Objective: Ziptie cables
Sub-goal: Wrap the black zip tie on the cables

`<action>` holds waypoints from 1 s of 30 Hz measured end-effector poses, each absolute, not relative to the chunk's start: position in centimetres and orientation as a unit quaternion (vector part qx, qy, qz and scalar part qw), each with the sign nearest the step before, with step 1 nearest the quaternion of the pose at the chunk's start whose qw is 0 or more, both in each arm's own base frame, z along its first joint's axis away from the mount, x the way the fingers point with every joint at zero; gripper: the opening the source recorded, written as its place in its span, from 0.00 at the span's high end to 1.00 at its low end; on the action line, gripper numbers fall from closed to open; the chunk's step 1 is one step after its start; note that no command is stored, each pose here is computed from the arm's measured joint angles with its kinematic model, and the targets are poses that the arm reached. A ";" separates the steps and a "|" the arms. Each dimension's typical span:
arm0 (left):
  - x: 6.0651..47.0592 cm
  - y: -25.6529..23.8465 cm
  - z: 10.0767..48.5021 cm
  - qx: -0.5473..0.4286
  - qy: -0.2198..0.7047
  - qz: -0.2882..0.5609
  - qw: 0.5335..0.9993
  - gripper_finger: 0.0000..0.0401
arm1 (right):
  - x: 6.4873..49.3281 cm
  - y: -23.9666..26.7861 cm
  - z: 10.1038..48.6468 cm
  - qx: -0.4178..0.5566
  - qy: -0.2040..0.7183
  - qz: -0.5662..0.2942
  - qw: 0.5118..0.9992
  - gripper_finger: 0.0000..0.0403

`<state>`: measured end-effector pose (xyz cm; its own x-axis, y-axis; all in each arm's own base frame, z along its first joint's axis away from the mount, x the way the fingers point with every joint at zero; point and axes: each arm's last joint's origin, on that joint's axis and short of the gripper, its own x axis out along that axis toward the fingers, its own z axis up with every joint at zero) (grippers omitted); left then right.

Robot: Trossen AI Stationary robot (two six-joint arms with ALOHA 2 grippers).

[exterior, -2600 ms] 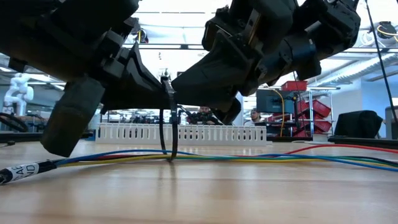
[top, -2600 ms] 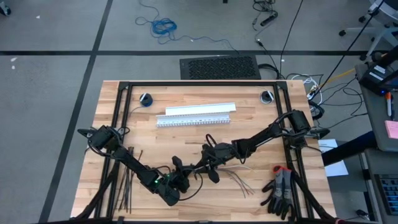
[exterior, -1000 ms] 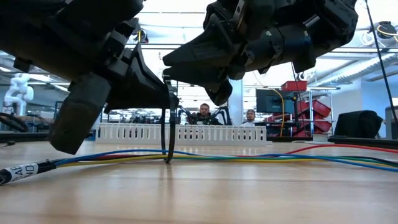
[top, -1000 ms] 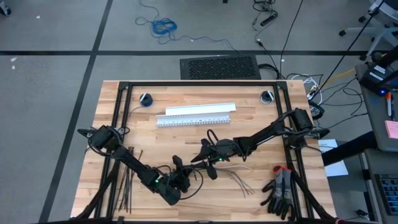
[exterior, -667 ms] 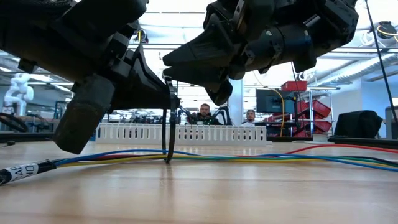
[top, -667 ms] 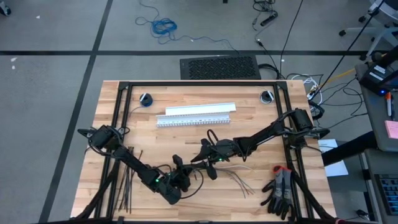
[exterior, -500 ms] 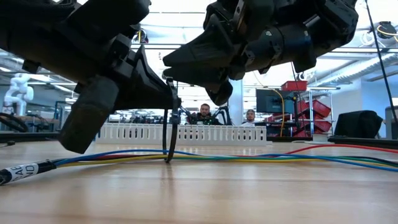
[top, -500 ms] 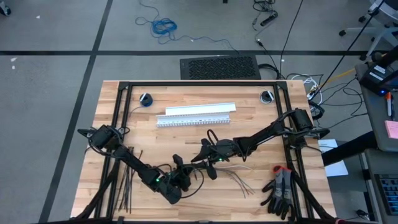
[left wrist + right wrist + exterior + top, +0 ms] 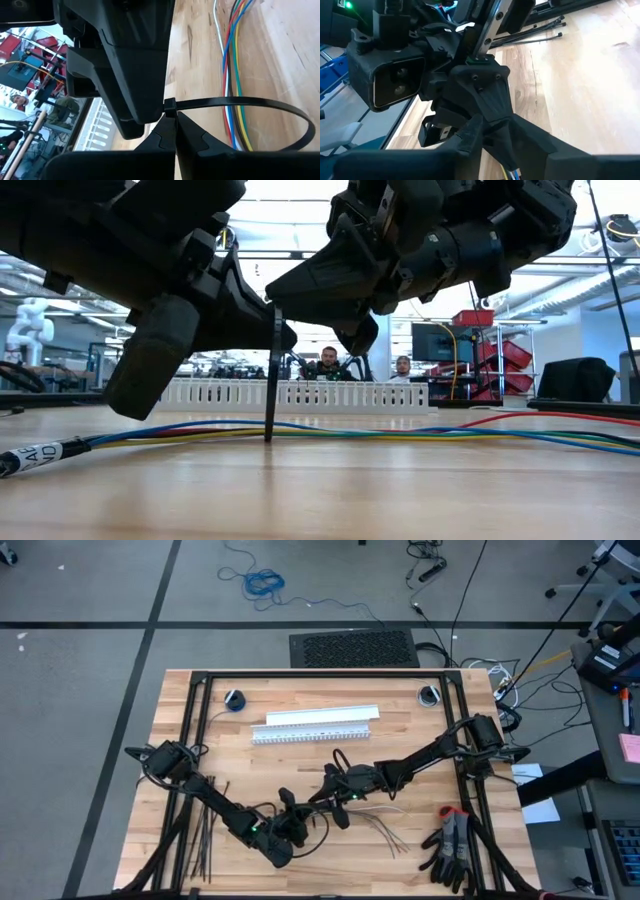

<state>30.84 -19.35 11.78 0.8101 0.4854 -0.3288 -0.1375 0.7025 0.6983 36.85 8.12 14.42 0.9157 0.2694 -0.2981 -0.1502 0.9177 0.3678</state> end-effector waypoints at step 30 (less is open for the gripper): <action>30.8 -19.4 11.6 0.317 0.261 0.158 0.898 1.00 | 37.1 7.7 15.1 0.054 0.118 0.060 0.990 1.00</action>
